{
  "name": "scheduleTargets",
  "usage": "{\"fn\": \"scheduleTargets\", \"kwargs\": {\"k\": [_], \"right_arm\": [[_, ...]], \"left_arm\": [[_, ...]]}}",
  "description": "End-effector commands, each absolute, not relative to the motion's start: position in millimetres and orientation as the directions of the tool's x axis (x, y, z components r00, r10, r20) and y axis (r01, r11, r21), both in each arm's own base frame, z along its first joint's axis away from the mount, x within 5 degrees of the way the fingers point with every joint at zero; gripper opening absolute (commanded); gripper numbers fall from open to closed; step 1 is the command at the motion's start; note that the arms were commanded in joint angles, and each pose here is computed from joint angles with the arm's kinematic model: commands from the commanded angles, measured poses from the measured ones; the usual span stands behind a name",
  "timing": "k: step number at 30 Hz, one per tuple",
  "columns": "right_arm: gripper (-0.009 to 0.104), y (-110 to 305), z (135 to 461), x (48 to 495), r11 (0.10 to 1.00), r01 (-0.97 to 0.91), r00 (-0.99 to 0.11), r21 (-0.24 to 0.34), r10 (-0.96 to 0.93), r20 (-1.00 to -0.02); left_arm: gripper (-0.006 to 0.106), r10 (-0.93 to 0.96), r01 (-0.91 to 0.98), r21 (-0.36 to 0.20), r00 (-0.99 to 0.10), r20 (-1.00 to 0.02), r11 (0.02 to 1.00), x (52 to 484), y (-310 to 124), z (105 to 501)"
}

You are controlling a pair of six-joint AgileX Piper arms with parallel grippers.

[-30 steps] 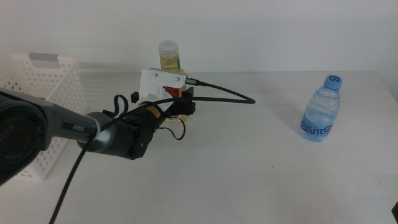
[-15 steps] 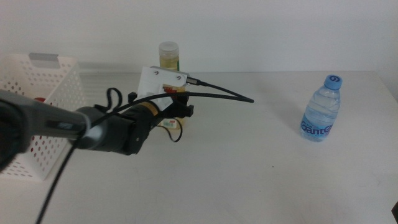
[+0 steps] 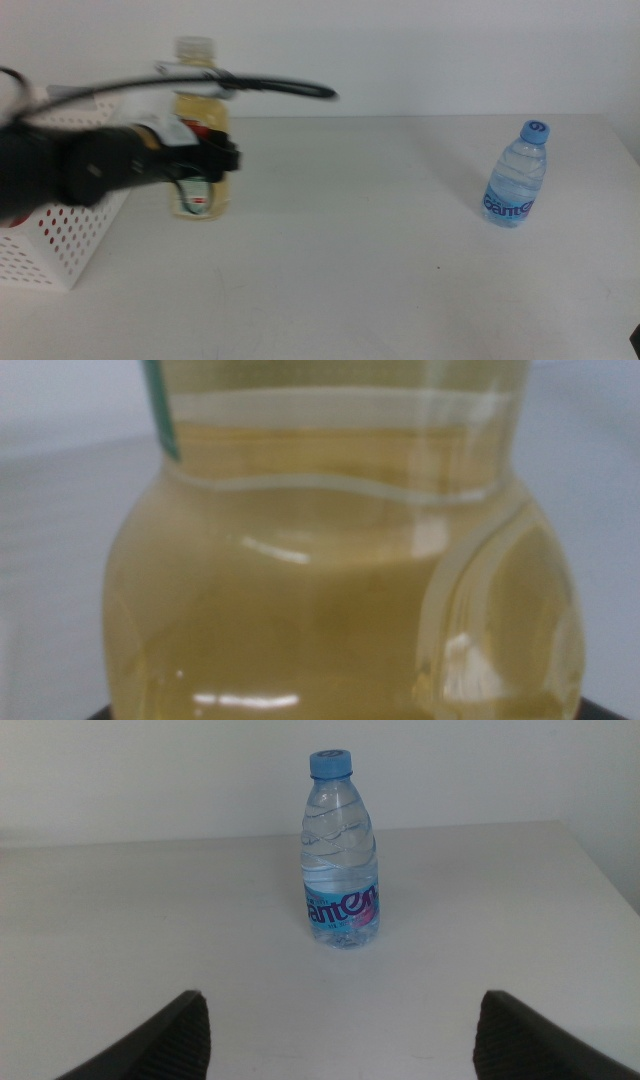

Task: Use arms to grab the bottles and put them into the dustbin to the left of the table.

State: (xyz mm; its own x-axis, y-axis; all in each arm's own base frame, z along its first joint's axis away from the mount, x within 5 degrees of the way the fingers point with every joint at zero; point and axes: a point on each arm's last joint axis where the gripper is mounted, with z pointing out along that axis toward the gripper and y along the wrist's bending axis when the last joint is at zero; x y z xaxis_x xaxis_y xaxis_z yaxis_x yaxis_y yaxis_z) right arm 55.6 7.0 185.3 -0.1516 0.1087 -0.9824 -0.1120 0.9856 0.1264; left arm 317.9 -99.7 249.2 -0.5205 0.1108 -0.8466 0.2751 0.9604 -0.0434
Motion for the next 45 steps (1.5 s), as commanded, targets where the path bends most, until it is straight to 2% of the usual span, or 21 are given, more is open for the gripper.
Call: {"fn": "scheduleTargets", "kwargs": {"k": [1, 7, 14, 26, 38, 45], "right_arm": [[0.072, 6.7, 196.6, 54.0, 0.986, -0.124, -0.039, 0.111, 0.107, -0.993], [0.072, 6.7, 196.6, 54.0, 0.986, -0.124, -0.039, 0.111, 0.107, -0.993], [0.072, 6.7, 196.6, 54.0, 0.986, -0.124, -0.039, 0.111, 0.107, -0.993], [0.072, 6.7, 196.6, 54.0, 0.986, -0.124, -0.039, 0.111, 0.107, -0.993], [0.072, 6.7, 196.6, 54.0, 0.986, -0.124, -0.039, 0.111, 0.107, -0.993], [0.072, 6.7, 196.6, 54.0, 0.986, -0.124, -0.039, 0.111, 0.107, -0.993]], "left_arm": [[0.003, 0.055, 0.245, -0.053, -0.414, -0.909, 0.968, 313.4, -85.2, 306.2], [0.003, 0.101, 0.195, -0.022, -0.600, -0.794, 0.981, 312.1, -52.2, 342.5], [0.003, 0.145, 0.158, 0.046, -0.701, -0.698, 0.986, 327.1, -9.1, 380.8], [0.003, 0.191, 0.143, 0.130, -0.824, -0.534, 0.981, 367.3, 70.4, 380.0], [0.003, 0.150, 0.140, 0.054, -0.914, -0.377, 0.989, 391.8, 101.1, 326.4], [0.003, 0.120, 0.143, -0.036, -0.923, -0.365, 0.989, 401.3, 97.0, 307.8]]}}
